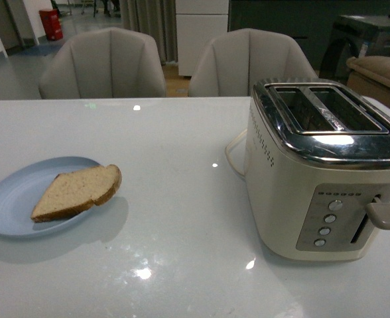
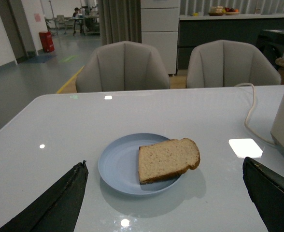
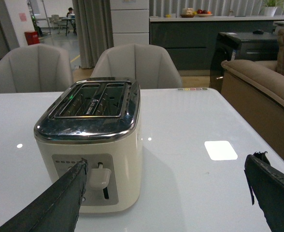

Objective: Left arm holds plate, right arm toasts bread

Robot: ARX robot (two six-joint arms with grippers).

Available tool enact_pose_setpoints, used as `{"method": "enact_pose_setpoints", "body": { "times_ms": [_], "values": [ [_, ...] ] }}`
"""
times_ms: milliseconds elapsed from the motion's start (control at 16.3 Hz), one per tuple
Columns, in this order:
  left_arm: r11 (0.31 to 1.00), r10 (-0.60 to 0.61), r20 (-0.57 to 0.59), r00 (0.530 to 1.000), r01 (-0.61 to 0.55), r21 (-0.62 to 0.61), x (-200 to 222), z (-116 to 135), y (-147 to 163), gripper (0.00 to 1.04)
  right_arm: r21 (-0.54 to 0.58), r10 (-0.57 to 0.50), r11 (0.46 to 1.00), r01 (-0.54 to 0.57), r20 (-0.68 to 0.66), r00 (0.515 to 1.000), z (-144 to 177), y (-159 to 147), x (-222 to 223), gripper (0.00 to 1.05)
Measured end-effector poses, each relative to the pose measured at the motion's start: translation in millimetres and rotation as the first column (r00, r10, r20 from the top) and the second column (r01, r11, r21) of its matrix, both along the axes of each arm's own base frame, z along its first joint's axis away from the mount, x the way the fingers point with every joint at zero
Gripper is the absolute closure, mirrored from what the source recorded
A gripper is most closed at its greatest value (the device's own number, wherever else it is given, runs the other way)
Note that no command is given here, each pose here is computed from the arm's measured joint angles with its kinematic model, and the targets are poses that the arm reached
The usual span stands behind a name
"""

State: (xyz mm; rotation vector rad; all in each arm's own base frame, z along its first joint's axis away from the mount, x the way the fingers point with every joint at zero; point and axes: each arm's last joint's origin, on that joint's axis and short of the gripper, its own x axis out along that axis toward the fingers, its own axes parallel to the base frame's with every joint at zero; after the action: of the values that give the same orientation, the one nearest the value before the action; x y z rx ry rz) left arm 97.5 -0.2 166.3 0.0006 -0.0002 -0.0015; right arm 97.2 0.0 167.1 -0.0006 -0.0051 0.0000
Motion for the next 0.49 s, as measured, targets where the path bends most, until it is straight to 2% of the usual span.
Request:
{"method": "enact_pose_setpoints", "body": {
  "times_ms": [489],
  "values": [
    [1.0, 0.0, 0.0, 1.0, 0.0, 0.0, 0.0, 0.0, 0.0, 0.07, 0.0, 0.0, 1.0, 0.0, 0.0, 1.0, 0.0, 0.0, 0.0, 0.06]
  ]
}}
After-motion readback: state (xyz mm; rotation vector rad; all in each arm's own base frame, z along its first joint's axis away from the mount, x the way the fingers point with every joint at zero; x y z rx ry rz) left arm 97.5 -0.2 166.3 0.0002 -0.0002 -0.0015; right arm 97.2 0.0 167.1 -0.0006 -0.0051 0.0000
